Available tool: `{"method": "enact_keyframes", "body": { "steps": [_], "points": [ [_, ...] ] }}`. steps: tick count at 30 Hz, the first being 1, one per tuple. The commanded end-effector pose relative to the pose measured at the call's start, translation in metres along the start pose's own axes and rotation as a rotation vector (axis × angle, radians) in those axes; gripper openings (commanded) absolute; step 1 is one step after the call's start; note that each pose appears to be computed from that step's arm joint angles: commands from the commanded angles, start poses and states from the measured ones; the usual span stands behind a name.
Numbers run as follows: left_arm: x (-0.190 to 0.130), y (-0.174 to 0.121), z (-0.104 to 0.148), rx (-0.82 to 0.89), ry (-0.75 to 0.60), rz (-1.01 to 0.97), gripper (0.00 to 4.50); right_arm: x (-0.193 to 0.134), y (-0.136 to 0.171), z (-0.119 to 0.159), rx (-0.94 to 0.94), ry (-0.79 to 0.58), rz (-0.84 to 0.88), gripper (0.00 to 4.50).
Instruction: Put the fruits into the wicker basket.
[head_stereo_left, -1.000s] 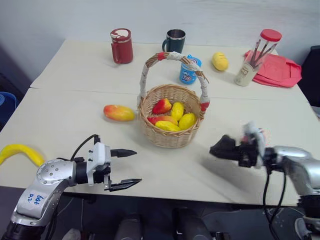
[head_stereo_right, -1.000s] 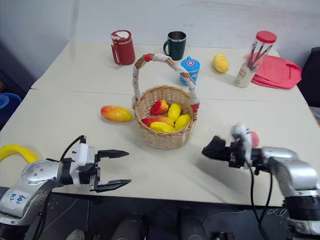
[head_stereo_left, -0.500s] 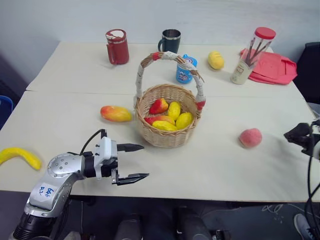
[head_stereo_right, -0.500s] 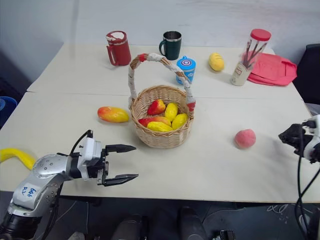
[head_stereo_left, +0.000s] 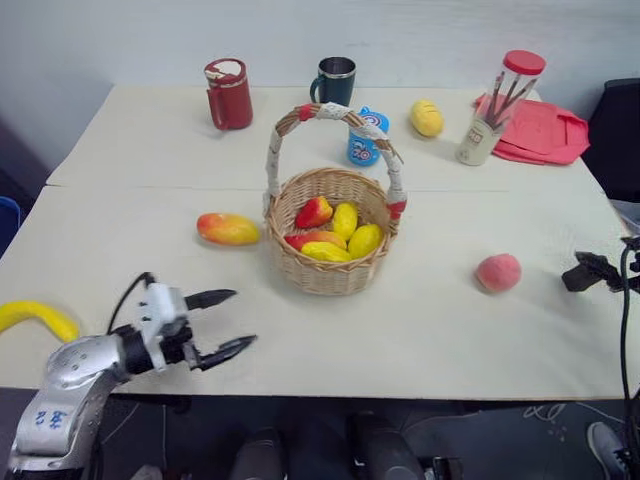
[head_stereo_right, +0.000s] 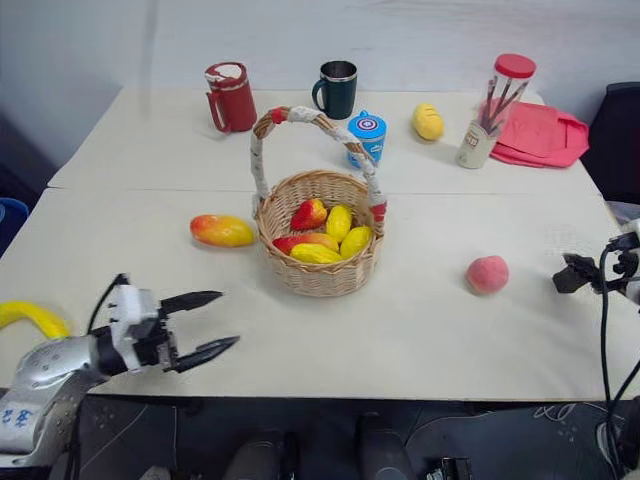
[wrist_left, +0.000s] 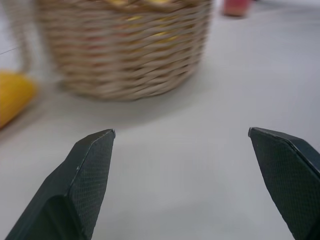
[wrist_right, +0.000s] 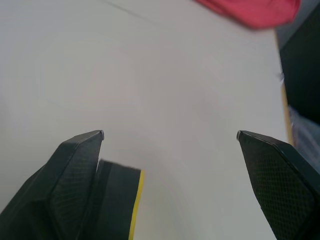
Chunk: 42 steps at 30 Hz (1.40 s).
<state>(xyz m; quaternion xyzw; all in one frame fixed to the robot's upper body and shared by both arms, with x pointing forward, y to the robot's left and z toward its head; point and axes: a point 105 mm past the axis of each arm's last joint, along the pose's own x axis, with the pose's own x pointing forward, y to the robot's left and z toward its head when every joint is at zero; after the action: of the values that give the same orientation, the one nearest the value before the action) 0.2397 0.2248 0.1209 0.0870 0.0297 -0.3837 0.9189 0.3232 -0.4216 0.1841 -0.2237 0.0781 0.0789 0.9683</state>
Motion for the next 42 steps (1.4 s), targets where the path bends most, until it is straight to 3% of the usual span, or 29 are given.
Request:
{"method": "enact_keyframes", "body": {
  "steps": [1, 4, 7, 11, 16, 20, 25, 30, 33, 42],
  "points": [
    [-0.037, 0.027, 0.006, 0.048, -0.040, 0.262, 4.50, -0.012, 0.011, 0.061, -0.188, -0.311, 0.123, 4.45],
    [-0.082, 0.041, 0.002, 0.052, -0.049, 0.509, 4.50, -0.013, 0.053, 0.071, -0.168, -0.378, 0.408, 4.45],
    [-0.120, 0.043, -0.013, 0.235, 0.099, 0.676, 4.50, -0.020, 0.102, 0.077, -0.196, -0.432, 0.661, 4.45],
    [-0.184, 0.033, -0.031, 0.113, 0.076, 1.005, 4.50, -0.036, 0.172, 0.087, -0.193, -0.556, 0.928, 4.45],
    [-0.267, 0.011, -0.062, -0.133, 0.052, 1.402, 4.50, -0.051, 0.234, 0.099, -0.148, -0.724, 1.093, 4.45],
    [-0.294, -0.005, -0.086, -0.353, 0.062, 1.542, 4.50, -0.060, 0.261, 0.103, -0.090, -0.782, 1.145, 4.45],
    [-0.272, 0.004, -0.071, -0.400, 0.008, 1.461, 4.50, -0.064, 0.271, 0.100, -0.053, -0.784, 1.150, 4.45],
    [-0.216, 0.033, -0.032, -0.454, -0.085, 1.313, 4.50, -0.063, 0.269, 0.104, -0.049, -0.793, 1.137, 4.45],
    [-0.171, 0.061, -0.014, -0.552, -0.075, 1.266, 4.50, -0.059, 0.271, 0.107, -0.050, -0.801, 1.140, 4.45],
    [-0.106, 0.118, -0.014, -0.769, 0.057, 1.275, 4.50, -0.053, 0.281, 0.122, -0.040, -0.849, 1.150, 4.45]
  ]
}}
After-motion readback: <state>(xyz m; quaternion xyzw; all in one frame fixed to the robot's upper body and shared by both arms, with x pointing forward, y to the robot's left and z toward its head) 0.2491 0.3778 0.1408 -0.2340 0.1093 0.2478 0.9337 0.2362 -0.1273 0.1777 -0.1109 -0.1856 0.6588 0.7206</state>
